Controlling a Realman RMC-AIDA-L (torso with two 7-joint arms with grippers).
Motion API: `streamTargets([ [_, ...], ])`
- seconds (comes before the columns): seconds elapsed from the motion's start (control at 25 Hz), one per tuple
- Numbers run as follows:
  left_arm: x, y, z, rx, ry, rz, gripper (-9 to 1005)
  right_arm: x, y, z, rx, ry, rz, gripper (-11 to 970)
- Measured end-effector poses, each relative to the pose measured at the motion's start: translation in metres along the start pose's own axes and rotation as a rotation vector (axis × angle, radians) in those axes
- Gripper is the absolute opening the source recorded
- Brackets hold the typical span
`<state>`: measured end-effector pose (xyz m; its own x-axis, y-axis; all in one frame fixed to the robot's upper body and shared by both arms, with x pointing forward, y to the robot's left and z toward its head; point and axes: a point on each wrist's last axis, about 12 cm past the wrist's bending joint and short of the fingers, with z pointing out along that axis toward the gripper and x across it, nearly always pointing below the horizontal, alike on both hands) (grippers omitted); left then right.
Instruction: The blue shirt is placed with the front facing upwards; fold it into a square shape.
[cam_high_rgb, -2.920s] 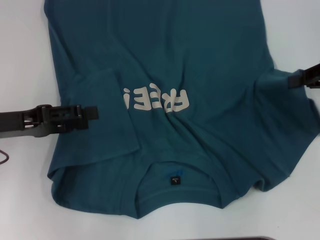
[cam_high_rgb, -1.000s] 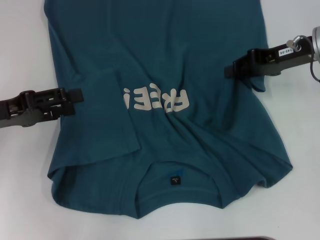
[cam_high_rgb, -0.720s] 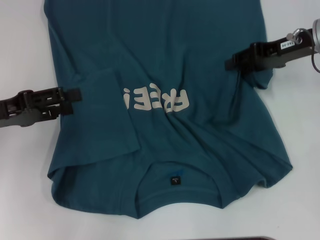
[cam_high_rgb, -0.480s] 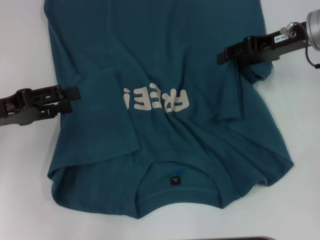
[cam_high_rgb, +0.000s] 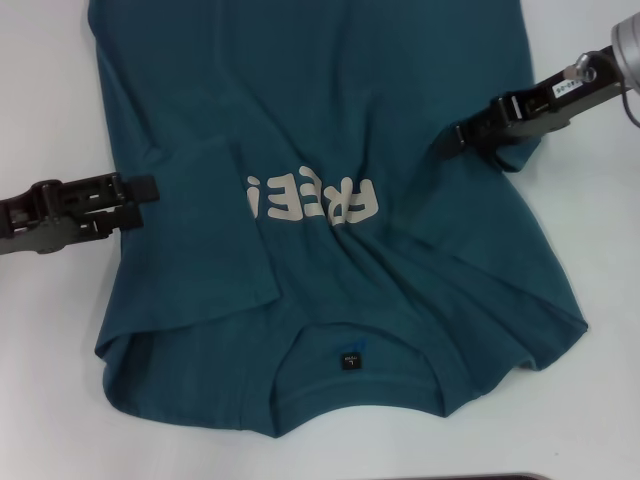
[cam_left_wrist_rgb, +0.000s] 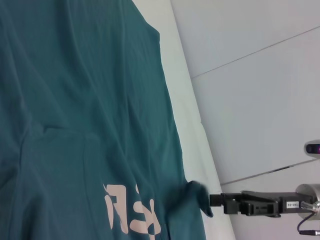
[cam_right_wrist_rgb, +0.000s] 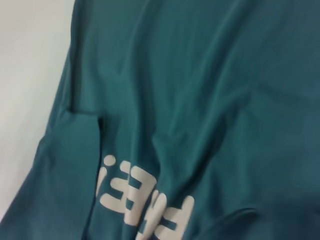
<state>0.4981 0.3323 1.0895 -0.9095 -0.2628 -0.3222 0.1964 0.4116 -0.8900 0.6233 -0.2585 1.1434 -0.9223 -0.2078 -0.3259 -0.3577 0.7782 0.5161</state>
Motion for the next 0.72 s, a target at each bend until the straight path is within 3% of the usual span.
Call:
streamTargets([
  [0.44,-0.001,0.0,-0.001,0.0,-0.01,-0.002,814,0.002,-0.003,-0.016,0.009,0.007,0.004,646],
  [0.72,-0.001,0.001,-0.003,-0.005,-0.017,-0.004,814,0.024,-0.022,-0.034,0.01,0.057,0.077,646],
])
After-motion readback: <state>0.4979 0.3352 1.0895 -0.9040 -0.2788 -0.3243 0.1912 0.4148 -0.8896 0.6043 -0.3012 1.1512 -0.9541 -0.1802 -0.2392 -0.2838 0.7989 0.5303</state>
